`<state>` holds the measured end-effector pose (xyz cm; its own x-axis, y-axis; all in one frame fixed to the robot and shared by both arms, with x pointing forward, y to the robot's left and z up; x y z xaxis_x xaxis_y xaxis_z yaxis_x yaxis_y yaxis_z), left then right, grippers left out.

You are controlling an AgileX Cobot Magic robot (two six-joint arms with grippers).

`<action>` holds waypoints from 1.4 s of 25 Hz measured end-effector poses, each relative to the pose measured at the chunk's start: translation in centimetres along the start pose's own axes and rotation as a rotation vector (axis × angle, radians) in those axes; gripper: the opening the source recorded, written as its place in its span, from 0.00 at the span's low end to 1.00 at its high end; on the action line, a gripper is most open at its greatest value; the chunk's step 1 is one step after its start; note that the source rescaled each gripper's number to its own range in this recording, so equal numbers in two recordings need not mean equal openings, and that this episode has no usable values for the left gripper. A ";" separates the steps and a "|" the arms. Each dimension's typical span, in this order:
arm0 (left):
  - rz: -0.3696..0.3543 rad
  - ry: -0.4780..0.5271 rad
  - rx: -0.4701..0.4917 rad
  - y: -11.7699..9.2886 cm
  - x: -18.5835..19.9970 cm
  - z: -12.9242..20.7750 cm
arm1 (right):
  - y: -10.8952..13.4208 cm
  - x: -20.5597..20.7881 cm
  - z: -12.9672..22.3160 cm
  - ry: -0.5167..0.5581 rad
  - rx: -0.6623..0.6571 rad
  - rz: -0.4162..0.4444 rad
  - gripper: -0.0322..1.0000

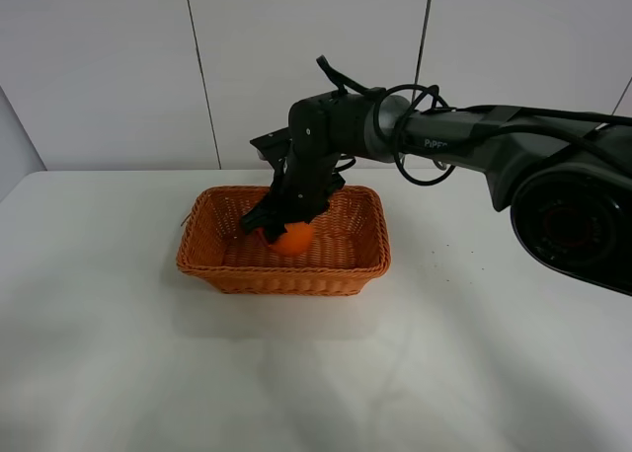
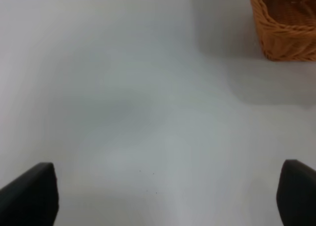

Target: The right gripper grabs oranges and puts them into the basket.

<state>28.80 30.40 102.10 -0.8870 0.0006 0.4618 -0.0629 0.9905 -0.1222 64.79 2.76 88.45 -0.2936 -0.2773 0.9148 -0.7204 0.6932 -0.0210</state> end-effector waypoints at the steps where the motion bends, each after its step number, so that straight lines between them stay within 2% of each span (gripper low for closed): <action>1: 0.000 0.000 0.000 0.0 0.0 0.0 | 0.0 0.1 -0.1 -0.003 0.000 0.000 0.85; 3: 0.000 0.000 0.000 0.0 0.0 0.0 | 0.0 0.6 -0.3 -0.016 0.007 0.001 0.95; 5: 0.000 0.000 0.000 0.0 0.0 0.0 | 0.0 1.5 -0.6 -0.017 0.006 -0.003 0.99; 11: 0.000 0.000 0.000 0.0 0.0 0.0 | -0.4 6.7 -2.2 0.029 0.009 -0.010 1.00; 15: 0.000 0.000 0.000 0.0 0.0 0.0 | -2.5 9.9 -3.6 -0.009 -0.006 0.025 1.00; 17: 0.000 0.000 0.000 0.0 0.0 0.0 | -4.4 10.8 -3.9 -0.037 -0.036 0.049 1.00; 22: 0.000 0.000 0.000 0.0 0.0 0.0 | -10.9 11.5 -2.0 -0.018 -0.151 0.103 1.00; 29: 0.000 0.000 0.000 0.0 0.0 0.0 | -22.2 13.4 3.3 -0.004 -0.367 0.208 1.00; 32: 0.000 0.000 0.000 0.0 0.0 0.0 | -25.7 14.3 5.6 0.001 -0.440 0.247 0.99; 35: 0.000 0.000 0.000 0.0 0.0 0.0 | -27.6 14.9 7.1 0.004 -0.482 0.268 0.99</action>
<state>28.80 30.40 102.10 -0.8870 0.0006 0.4618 -0.0629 0.9905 -0.1222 75.82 -25.23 99.84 -0.4237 -0.0473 0.9046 -0.2516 0.9655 -0.0673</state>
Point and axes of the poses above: a point on each arm's last joint axis where the gripper is mounted, x pointing back along that axis away from the gripper, y along the wrist's bending axis when the last joint is at zero, z = x × y, the point moved 6 cm from there along -x, pointing out along that axis toward the gripper, and after that the axes turned 10 degrees about x, right-handed, at the moved point
